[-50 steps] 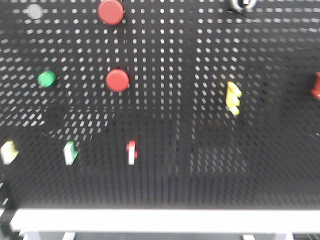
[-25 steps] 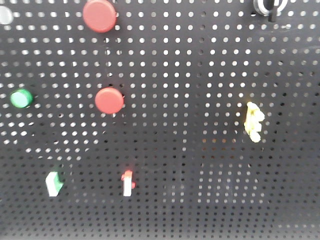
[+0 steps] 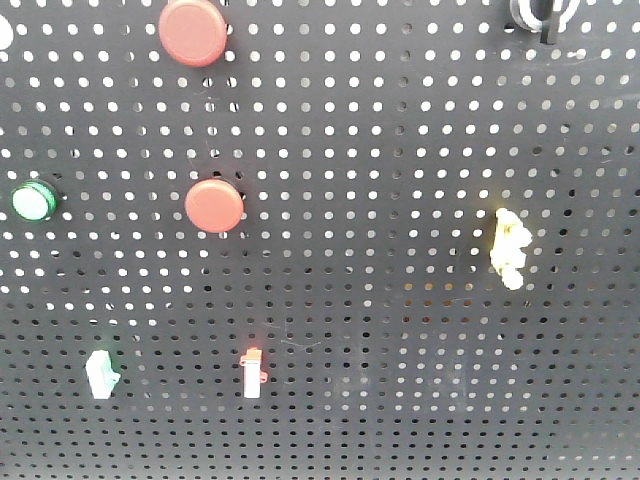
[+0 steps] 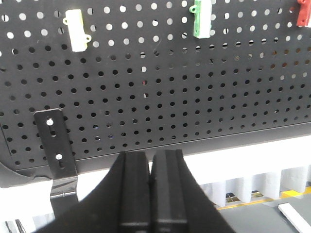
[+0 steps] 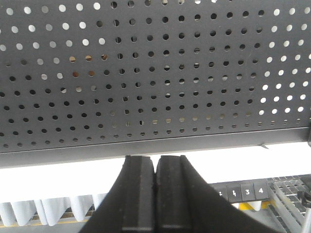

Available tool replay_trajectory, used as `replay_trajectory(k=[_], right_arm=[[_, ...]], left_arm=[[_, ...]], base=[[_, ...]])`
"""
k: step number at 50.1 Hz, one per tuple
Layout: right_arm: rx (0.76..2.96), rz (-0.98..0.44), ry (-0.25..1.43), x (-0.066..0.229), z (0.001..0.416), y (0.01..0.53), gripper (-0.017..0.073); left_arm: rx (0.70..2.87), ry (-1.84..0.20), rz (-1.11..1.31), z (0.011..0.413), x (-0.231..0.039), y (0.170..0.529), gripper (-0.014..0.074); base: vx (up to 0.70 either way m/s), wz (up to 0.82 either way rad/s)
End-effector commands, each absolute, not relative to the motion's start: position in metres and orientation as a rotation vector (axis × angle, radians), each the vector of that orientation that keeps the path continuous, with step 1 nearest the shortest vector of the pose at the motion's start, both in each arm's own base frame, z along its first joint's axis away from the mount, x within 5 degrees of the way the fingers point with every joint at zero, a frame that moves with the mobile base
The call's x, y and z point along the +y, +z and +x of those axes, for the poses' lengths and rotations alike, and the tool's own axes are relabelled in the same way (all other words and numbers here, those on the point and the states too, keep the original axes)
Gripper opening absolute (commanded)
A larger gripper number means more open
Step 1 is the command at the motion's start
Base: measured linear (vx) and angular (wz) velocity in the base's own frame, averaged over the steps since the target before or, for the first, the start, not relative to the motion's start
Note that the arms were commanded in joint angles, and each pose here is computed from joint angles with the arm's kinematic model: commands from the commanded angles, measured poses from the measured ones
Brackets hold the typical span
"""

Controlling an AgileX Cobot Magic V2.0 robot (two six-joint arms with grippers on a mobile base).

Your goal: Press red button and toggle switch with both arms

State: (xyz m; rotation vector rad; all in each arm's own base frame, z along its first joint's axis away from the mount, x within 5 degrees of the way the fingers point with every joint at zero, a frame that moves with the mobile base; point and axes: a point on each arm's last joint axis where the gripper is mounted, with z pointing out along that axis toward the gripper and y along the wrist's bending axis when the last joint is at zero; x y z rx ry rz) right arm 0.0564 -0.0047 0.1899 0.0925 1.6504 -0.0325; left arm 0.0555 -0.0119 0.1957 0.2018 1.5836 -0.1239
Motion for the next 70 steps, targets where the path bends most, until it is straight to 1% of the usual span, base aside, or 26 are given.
replay_trajectory(k=[1, 14, 19, 24, 29, 35, 39, 44, 45, 48, 52, 58, 66, 70], right_arm=[[1.562, 0.075, -0.045, -0.004, 0.056, 0.195, -0.0003], [1.518, 0.07, -0.044, -0.004, 0.056, 0.199, -0.0003], [1.399, 0.06, -0.039, -0.003, 0.055, 0.21, -0.0003], [1.26, 0.049, -0.032, -0.002, 0.051, 0.227, -0.0003], [1.19, 0.046, -0.035, -0.002, 0.044, 0.259, -0.0003], [1.154, 0.045, -0.05, -0.002, 0.032, 0.316, -0.0003], [1.17, 0.037, -0.077, -0.002, 0.03, 0.359, -0.0003], [1.203, 0.004, -0.141, -0.004, 0.037, 0.404, -0.0003], [1.208, -0.003, -0.153, -0.004, 0.039, 0.411, -0.0003], [1.218, -0.008, -0.165, -0.005, 0.046, 0.434, -0.0003], [1.221, -0.007, -0.168, -0.006, 0.056, 0.459, -0.0003], [1.223, -0.006, -0.166, -0.006, 0.067, 0.475, -0.0003], [1.223, -0.007, -0.166, -0.007, 0.072, 0.476, -0.0003], [1.225, -0.001, -0.156, -0.007, 0.072, 0.476, -0.0003]], left_arm=[[1.521, -0.127, 0.185, 0.056, -0.011, 0.193, 0.0002], [1.516, -0.127, 0.184, 0.056, -0.011, 0.193, 0.0002], [1.436, -0.135, 0.162, 0.055, -0.011, 0.201, 0.0002], [1.368, -0.208, 0.09, 0.053, -0.01, 0.216, 0.0002], [1.316, -0.233, 0.073, 0.048, -0.009, 0.241, 0.0002], [1.263, -0.163, 0.131, 0.041, -0.008, 0.286, 0.0002], [1.237, -0.13, 0.155, 0.041, -0.008, 0.324, 0.0002], [1.25, -0.122, 0.166, 0.053, -0.011, 0.37, 0.0002], [1.279, -0.121, 0.17, 0.061, -0.013, 0.375, 0.0002], [1.282, -0.123, 0.173, 0.066, -0.014, 0.402, 0.0002], [1.321, -0.126, 0.18, 0.083, -0.018, 0.427, 0.0002], [1.315, -0.127, 0.18, 0.097, -0.021, 0.457, 0.0002], [1.297, -0.131, 0.178, 0.1, -0.021, 0.474, 0.0002], [1.309, -0.174, 0.175, 0.102, -0.024, 0.48, 0.0002]], base=[[0.0, 0.0], [0.0, 0.0], [0.0, 0.0], [0.0, 0.0], [0.0, 0.0], [0.0, 0.0], [0.0, -0.01], [0.0, 0.0], [0.0, 0.0], [0.0, 0.0], [0.0, 0.0], [0.0, 0.0], [0.0, 0.0], [0.0, 0.0]])
